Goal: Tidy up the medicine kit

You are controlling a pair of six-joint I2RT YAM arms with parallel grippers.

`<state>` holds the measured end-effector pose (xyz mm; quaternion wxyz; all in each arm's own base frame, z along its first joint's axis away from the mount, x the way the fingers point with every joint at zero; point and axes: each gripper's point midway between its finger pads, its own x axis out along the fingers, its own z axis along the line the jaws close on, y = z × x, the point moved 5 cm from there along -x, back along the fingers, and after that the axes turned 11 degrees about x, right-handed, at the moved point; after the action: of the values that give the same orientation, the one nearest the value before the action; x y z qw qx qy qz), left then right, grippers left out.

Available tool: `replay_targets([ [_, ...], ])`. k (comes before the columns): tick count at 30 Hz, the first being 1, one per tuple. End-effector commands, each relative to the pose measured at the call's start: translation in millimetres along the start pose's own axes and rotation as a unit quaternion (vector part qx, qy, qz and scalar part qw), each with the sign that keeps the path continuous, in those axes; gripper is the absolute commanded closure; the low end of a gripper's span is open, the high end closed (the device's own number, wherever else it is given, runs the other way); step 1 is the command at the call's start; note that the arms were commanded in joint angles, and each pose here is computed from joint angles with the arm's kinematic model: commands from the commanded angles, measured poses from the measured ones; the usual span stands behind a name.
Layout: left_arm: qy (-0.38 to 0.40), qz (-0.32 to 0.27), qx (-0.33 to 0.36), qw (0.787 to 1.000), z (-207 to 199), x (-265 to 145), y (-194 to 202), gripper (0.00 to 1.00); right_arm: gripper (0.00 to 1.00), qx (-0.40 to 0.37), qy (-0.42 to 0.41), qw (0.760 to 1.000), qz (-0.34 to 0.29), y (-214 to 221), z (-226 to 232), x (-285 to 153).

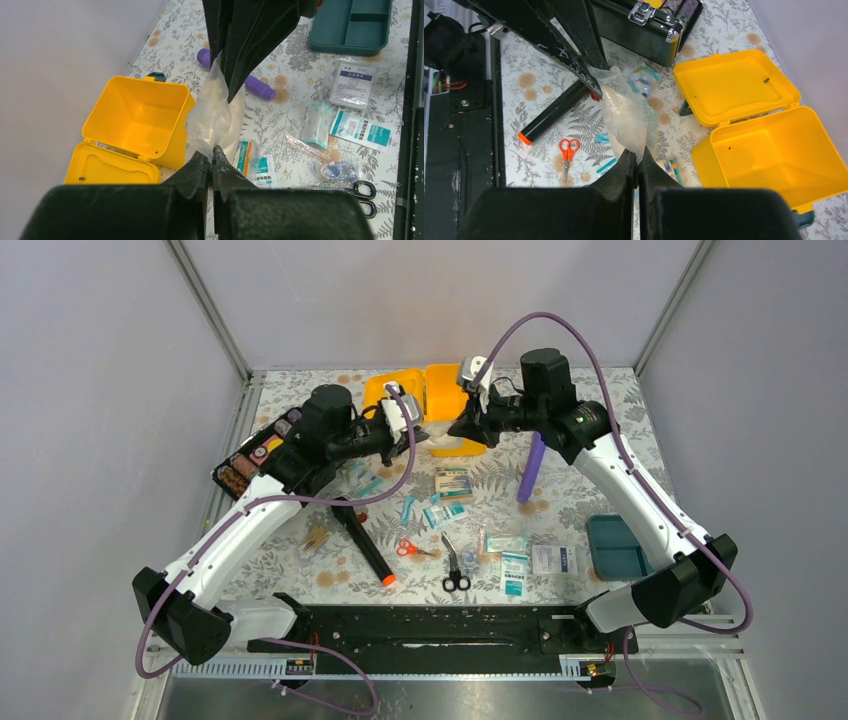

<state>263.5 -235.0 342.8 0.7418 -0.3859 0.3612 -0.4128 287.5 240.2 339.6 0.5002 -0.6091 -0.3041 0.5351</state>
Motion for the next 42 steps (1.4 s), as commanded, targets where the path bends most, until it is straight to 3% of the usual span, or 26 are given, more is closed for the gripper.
replay_targets([
  [1, -0.034, -0.002, 0.001, 0.999, 8.9, -3.4, -5.7, 1.00, 1.00, -0.019, 0.029, 0.999, -0.029, -20.4, 2.0, -11.4],
  [3, -0.052, 0.013, -0.007, 0.999, 13.6, -3.5, -0.9, 0.98, 1.00, -0.013, 0.047, 0.999, -0.024, -15.4, -1.1, -15.0],
  [6, -0.090, 0.031, -0.035, 0.995, 25.2, -6.5, 2.1, 0.48, 1.00, 0.055, 0.082, 0.995, -0.034, -13.3, -16.0, -19.1],
  [7, -0.105, 0.033, -0.049, 0.993, 31.5, -10.1, 2.3, 0.36, 1.00, 0.087, 0.107, 0.989, -0.047, -16.3, -26.8, -19.8],
  [10, -0.139, 0.028, -0.092, 0.986, 48.2, -21.7, -2.8, 0.19, 1.00, 0.189, 0.197, 0.957, -0.093, -20.7, -58.0, -21.9],
  [15, -0.188, 0.034, -0.116, 0.975, 67.0, -45.2, -8.9, 0.16, 1.00, 0.312, 0.292, 0.886, -0.179, -23.1, -97.8, -10.7],
  [21, -0.217, 0.057, -0.087, 0.971, 69.7, -70.0, -13.4, 0.16, 1.00, 0.418, 0.374, 0.807, -0.183, 0.2, -155.7, 24.9],
  [33, -0.255, 0.135, -0.096, 0.953, 72.3, -97.1, -1.9, 0.11, 1.00, 0.486, 0.436, 0.742, -0.154, 71.8, -231.4, 99.1],
  [42, -0.290, 0.170, -0.087, 0.938, 90.6, -113.5, 2.9, 0.11, 1.00, 0.513, 0.442, 0.723, -0.139, 104.2, -248.5, 136.7],
])
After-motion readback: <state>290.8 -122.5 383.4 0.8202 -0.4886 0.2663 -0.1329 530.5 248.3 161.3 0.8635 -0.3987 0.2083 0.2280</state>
